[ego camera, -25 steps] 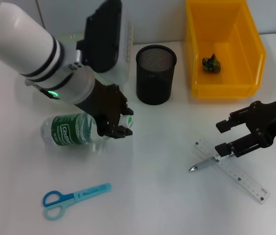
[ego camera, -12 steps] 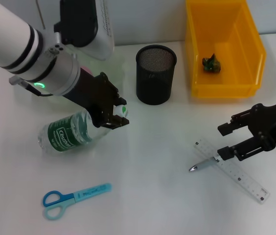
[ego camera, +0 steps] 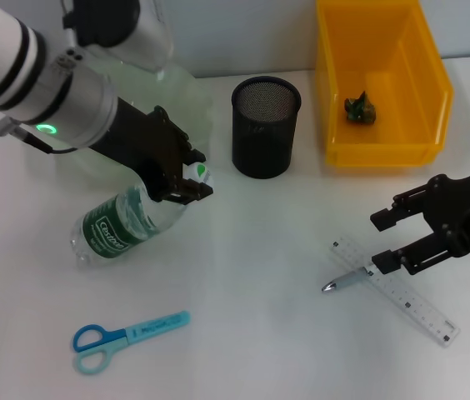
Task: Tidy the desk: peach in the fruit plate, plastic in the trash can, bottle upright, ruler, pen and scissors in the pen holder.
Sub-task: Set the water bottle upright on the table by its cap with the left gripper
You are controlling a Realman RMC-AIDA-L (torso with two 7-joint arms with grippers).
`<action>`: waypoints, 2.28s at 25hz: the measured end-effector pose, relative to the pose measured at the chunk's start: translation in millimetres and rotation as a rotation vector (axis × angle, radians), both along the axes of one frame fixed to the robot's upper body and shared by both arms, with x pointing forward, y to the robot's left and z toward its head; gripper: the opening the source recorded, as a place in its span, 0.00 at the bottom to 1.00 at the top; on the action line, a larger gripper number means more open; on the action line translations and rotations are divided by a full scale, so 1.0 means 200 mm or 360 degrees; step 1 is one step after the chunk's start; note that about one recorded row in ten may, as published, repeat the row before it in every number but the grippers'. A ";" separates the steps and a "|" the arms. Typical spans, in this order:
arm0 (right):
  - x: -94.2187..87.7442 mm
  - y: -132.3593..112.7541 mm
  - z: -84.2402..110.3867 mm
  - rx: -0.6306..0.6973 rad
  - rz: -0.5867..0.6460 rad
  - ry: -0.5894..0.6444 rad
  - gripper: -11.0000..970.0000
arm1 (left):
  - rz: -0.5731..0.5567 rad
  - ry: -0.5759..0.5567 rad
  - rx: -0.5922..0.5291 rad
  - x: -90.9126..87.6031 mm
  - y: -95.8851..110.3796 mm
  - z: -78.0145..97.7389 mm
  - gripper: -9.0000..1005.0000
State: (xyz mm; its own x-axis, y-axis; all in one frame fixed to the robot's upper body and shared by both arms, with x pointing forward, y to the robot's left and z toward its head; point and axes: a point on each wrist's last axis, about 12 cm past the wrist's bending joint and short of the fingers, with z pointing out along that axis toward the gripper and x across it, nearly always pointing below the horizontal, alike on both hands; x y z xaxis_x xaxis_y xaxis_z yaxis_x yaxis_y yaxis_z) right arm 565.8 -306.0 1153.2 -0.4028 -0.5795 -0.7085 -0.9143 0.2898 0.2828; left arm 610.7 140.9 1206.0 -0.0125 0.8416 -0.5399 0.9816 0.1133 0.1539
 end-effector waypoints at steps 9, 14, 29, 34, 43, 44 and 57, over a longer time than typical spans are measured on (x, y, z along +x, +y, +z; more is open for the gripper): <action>0.00 0.00 0.00 0.0001 0.0003 -0.0005 0.78 | 0.0070 0.0023 -0.0064 0.01 0.07 0.05 0.42; 0.00 0.00 0.01 0.0006 0.0003 -0.0008 0.78 | 0.0103 0.0035 -0.0078 0.01 0.11 0.06 0.42; 0.01 0.01 0.02 0.0004 0.0018 -0.0016 0.78 | 0.0204 0.0055 -0.0089 0.01 0.20 0.11 0.42; 0.01 0.02 0.02 0.0003 0.0023 -0.0015 0.78 | 0.0245 0.0056 -0.0068 0.01 0.22 0.12 0.42; 0.01 0.01 0.02 0.0002 0.0035 -0.0014 0.78 | 0.0317 0.0062 -0.0094 -0.01 0.28 0.15 0.42; 0.01 0.01 0.02 0.0002 0.0039 -0.0019 0.78 | 0.0324 0.0064 -0.0093 -0.01 0.28 0.15 0.42; 0.02 0.02 0.03 0.0000 0.0051 -0.0033 0.78 | 0.0453 0.0070 -0.0113 -0.04 0.39 0.17 0.42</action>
